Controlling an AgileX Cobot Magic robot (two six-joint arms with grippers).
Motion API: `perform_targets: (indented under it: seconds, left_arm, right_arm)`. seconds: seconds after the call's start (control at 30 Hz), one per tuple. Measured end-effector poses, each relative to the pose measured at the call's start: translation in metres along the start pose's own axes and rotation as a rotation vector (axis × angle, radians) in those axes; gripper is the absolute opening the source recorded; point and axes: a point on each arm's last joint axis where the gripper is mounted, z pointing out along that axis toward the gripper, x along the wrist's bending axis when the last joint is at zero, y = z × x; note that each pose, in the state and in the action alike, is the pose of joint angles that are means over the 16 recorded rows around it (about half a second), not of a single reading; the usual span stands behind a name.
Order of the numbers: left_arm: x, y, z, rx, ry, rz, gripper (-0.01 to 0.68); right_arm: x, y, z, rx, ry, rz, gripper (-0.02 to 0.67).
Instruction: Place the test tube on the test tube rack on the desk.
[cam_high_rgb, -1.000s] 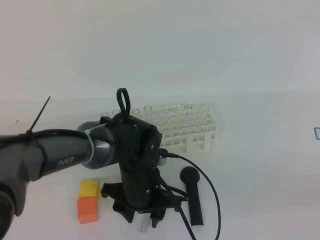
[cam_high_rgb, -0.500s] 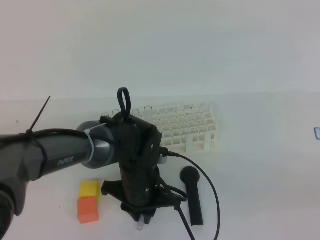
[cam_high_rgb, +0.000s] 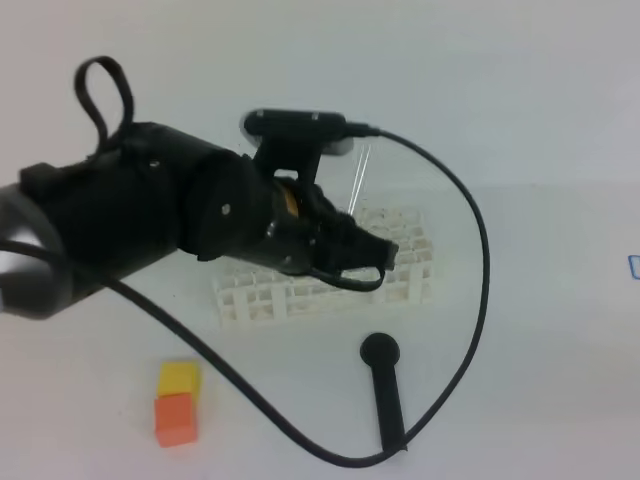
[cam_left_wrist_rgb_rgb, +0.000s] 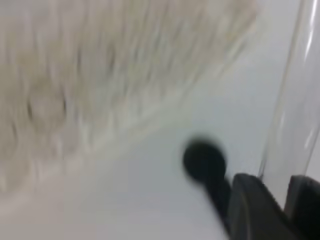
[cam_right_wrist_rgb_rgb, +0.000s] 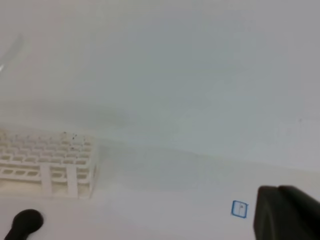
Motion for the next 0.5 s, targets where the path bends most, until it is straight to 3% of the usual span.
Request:
perform_targets:
  seconds: [0.23,0.5]
  left_arm:
    - [-0.015,0.004,-0.025,-0.265,-0.096,0.096,0.111]
    - [-0.039,-0.040,-0.020,-0.457,-0.162,0.159,0.111]
  right_arm:
    - [0.000,-0.001,0.000,0.010,0.005,-0.025,-0.001]
    - [0.003,-0.005,0.000,0.059,0.039,-0.023,-0.001]
